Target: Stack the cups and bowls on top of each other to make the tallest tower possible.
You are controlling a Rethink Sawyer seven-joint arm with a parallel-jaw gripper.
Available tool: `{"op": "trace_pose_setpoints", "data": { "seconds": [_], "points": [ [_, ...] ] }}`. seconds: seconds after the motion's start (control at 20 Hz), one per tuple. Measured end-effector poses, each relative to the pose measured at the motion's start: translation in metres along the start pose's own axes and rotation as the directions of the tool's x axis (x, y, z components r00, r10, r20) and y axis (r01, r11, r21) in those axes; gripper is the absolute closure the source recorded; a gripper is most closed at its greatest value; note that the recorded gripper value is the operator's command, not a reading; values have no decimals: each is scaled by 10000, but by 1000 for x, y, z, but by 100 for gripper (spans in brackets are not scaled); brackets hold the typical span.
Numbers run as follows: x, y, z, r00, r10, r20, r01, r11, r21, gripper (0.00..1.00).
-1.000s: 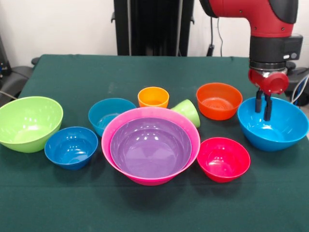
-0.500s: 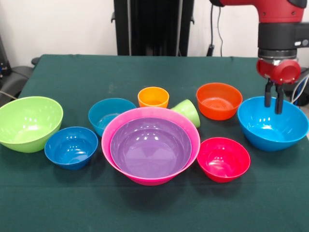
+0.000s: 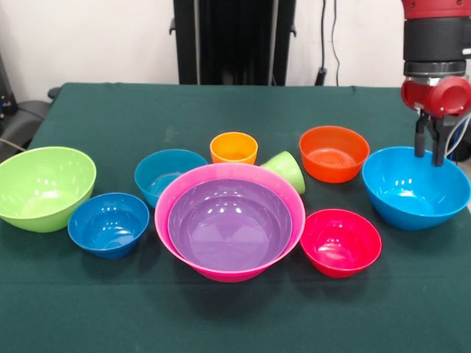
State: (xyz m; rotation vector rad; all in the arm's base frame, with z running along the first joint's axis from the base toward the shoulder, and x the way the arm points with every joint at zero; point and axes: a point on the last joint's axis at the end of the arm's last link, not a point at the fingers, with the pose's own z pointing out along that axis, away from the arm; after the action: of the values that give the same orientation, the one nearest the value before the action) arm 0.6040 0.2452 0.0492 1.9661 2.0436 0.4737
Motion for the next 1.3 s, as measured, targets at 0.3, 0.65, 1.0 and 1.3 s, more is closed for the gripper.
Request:
{"op": "trace_pose_setpoints", "data": {
  "seconds": [0.3, 0.65, 1.0, 1.3],
  "points": [
    [8, 0, -5, 10000, -85, -50, 85, 10000, -53, 0],
    [10, -19, -6, 9998, -175, -81, 178, 9994, 293, 0],
    [2, -37, -6, 9999, -40, -142, 50, 9975, 707, 0],
    [-10, -49, -7, 9998, 129, -169, -111, 9945, 1040, 0]
  ]
}}
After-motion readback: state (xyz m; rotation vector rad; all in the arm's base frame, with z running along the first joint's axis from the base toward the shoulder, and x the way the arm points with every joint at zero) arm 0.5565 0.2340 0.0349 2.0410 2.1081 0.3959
